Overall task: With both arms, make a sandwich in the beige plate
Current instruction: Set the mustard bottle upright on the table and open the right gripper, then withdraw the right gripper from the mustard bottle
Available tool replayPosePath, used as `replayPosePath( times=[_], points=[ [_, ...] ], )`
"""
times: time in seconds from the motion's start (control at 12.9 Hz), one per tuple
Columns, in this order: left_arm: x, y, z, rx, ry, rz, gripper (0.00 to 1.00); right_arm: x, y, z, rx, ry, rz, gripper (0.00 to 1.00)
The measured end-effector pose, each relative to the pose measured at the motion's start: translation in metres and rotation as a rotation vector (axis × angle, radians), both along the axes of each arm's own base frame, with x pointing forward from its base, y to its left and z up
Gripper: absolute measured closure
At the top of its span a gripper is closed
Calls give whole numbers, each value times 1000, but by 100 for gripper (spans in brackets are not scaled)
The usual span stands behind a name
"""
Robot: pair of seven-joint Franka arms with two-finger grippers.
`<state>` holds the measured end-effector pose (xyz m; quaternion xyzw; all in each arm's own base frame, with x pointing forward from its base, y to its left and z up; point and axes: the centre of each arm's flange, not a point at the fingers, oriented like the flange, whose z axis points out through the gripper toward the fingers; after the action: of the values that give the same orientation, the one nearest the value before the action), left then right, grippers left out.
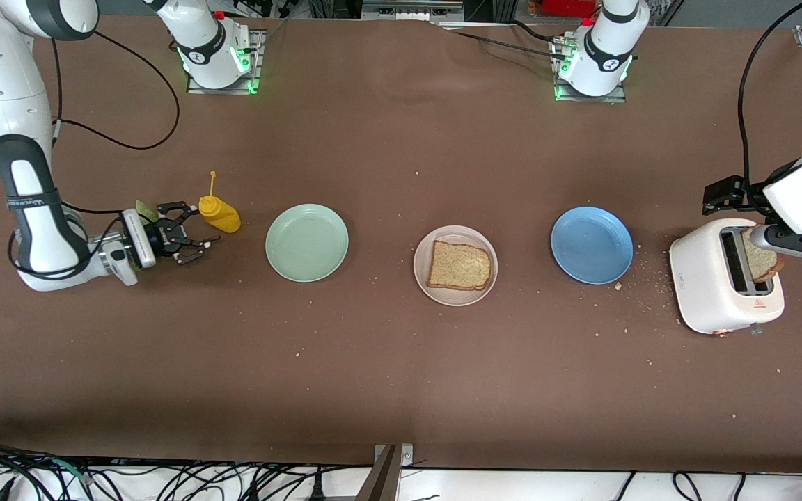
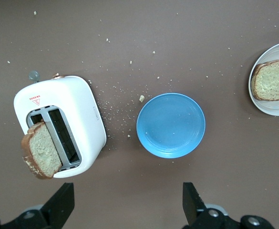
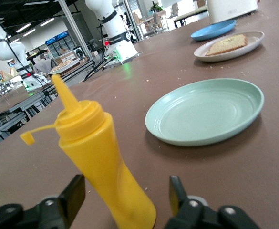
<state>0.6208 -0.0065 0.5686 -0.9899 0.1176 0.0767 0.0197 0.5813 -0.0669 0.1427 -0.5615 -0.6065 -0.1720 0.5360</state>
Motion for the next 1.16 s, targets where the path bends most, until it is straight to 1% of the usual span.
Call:
replayPosePath(
  times=[0.08,0.15,0.23,0.46,0.62,0.7,0.85,0.93,1.01,1.16],
  points=[
    [0,0,0,0,0,0,0,6,-15,12,-56,35,-12,3],
    [0,0,0,0,0,0,0,12,-30,26,-117,63,-27,2],
    [0,0,0,0,1,0,0,19,-43,43,-177,79,-40,2],
    [0,0,0,0,3,0,0,42,-69,110,-384,111,-111,2],
    [0,0,0,0,3,0,0,54,-80,169,-553,147,-203,2],
    [0,0,0,0,3,0,0,56,-83,201,-646,174,-264,2],
    [0,0,0,0,3,0,0,54,-79,258,-840,248,-401,2],
    [-1,0,0,0,4,0,0,52,-70,283,-936,269,-464,2],
    [-1,0,0,0,5,0,0,52,-56,306,-1028,271,-526,2],
    [-1,0,0,0,5,0,0,54,-16,338,-1208,259,-639,2]
  ],
)
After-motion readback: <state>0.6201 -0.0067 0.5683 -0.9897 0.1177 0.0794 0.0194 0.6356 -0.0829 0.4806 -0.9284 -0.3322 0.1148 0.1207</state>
